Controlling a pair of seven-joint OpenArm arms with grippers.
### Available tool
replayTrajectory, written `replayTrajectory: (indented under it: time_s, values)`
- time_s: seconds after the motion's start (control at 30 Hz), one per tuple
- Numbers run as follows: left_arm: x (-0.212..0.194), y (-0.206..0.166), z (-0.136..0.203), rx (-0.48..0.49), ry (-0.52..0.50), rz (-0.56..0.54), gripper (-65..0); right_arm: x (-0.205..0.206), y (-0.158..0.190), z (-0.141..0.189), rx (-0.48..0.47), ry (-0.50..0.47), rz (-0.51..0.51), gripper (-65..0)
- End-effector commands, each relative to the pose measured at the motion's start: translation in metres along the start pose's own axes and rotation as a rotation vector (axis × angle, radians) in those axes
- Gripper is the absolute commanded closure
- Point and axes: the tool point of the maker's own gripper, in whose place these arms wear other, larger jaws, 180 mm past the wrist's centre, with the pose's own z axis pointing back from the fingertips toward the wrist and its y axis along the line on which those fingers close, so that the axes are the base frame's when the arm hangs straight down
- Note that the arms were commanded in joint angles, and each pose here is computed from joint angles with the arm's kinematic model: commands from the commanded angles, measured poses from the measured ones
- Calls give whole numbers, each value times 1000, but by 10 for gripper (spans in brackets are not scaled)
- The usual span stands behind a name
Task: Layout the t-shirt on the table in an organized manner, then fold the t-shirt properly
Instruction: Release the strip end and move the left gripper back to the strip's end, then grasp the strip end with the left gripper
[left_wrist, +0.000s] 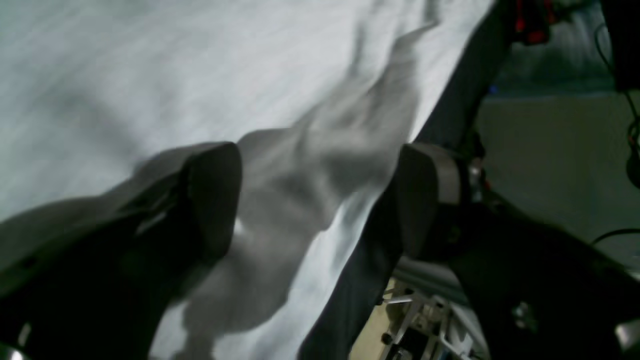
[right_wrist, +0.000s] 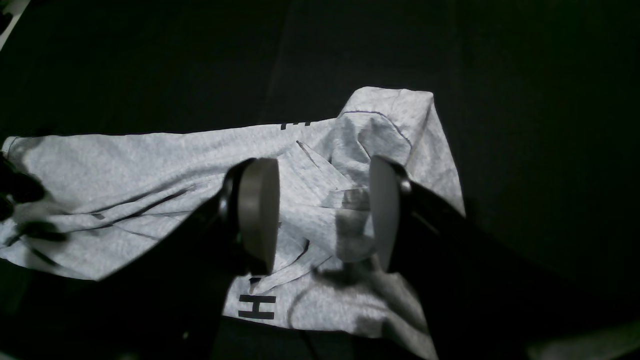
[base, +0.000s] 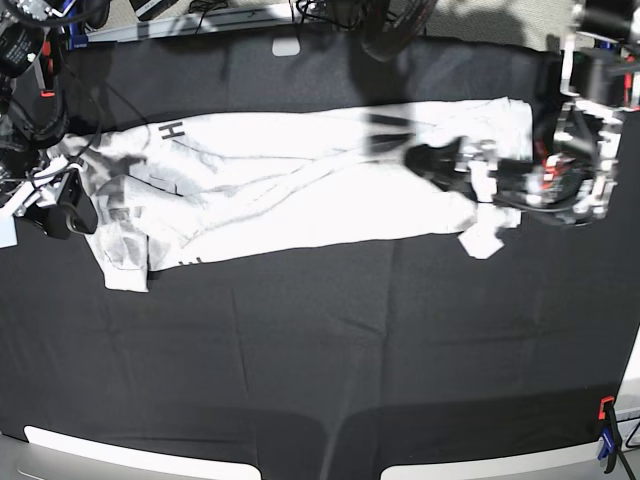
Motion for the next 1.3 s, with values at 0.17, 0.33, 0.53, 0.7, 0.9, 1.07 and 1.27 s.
replayTrajectory:
  time_s: [0.17,0.33,0.53,0.7,0.9,1.07,1.27]
  values:
    - [-26,26,44,110,61,16,-446,16,1,4,10,-48,34,-284]
    - [-38,43,79,194,99,27,-446,16,1,4,9,-48,34,-284]
    - [-40,57,111,276,109,25,-446,16,1,4,9,-47,34,-284]
    - [-45,59,113,287,130,28,-446,16,1,4,10,-48,34,-284]
    - [-51,72,114,362,165,8,-446,16,1,4,10,-47,34,-284]
    - [-59,92,103,484,193,51,-446,16,1,4,10,-47,33,-284]
    - [-73,79,69,409,175,94,-446,16,1,4,10,-47,34,-284]
